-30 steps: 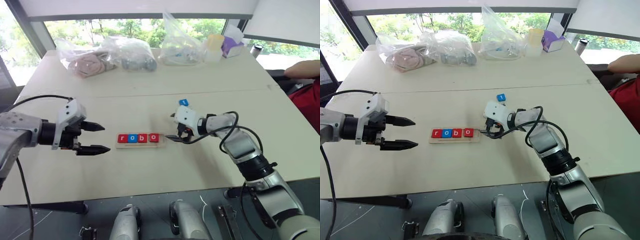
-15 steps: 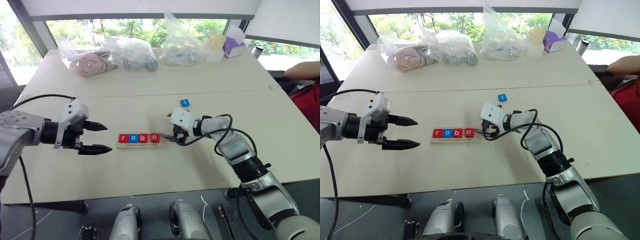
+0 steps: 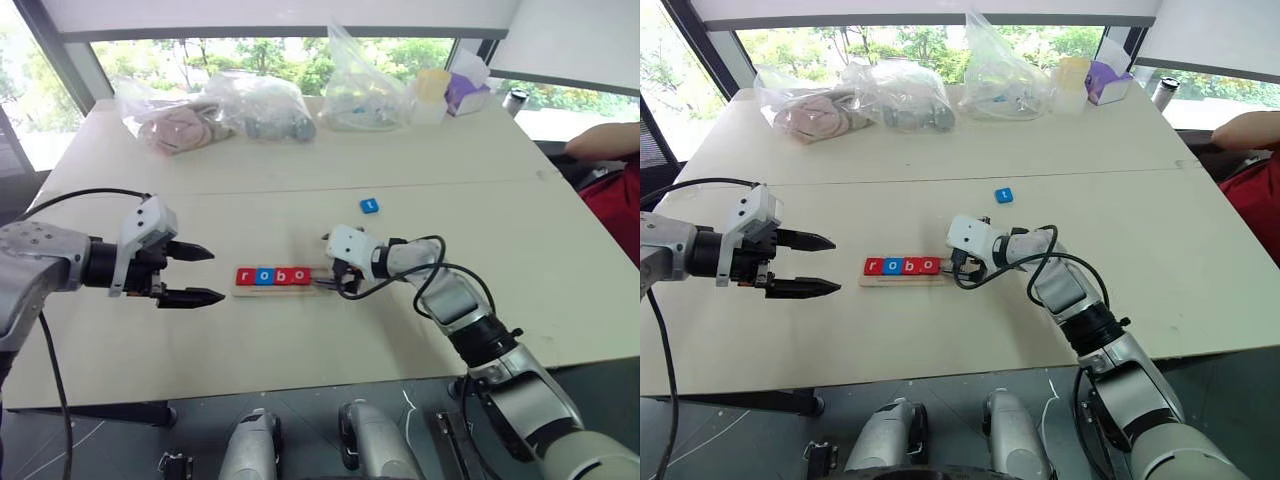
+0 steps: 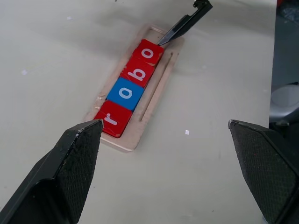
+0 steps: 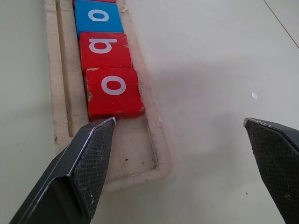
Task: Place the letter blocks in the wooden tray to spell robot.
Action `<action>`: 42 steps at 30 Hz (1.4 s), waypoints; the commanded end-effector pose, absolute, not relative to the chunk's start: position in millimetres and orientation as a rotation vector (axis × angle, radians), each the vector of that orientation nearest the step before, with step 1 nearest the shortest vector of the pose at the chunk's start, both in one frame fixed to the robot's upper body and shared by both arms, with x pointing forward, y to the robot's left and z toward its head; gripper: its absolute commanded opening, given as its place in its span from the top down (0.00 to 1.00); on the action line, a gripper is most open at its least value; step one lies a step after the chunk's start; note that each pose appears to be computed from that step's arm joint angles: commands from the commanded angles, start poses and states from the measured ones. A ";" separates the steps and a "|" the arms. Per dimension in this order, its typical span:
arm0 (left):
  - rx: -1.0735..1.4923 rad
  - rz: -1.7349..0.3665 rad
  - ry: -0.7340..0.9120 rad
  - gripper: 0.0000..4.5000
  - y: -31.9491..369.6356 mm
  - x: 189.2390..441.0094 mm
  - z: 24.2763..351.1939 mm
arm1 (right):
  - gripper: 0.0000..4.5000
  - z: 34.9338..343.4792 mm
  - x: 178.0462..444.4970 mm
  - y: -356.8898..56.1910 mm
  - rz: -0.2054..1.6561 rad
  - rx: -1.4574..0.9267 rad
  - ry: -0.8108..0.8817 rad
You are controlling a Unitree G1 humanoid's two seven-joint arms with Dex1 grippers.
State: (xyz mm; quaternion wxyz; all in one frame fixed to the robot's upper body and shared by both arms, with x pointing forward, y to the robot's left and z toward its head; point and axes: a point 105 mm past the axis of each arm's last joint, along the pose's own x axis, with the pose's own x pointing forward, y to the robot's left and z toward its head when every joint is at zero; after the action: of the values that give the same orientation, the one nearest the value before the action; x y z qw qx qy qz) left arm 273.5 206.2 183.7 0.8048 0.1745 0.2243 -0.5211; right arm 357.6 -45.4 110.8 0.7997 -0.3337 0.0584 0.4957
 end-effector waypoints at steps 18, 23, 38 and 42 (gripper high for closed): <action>0.327 -0.975 0.210 0.00 215.7 300.9 245.7 | 0.01 150.0 447.4 -133.4 0.464 -0.274 0.252; 0.276 -0.987 0.176 0.00 212.4 300.8 257.2 | 0.01 139.3 464.7 -130.5 0.377 -0.121 0.298; 0.255 -1.008 0.237 0.00 208.6 293.0 232.2 | 0.75 117.5 469.7 -116.8 0.324 -0.124 0.316; 0.257 -1.046 0.251 0.00 200.5 290.5 226.9 | 0.75 142.3 476.3 -126.0 0.277 -0.134 0.214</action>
State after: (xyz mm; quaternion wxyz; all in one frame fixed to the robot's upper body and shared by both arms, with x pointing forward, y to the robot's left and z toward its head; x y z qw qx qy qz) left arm 294.4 205.8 220.2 0.8569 0.1089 0.1322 -0.4862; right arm 469.3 -122.2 113.7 0.9747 -0.0622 0.1570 0.1463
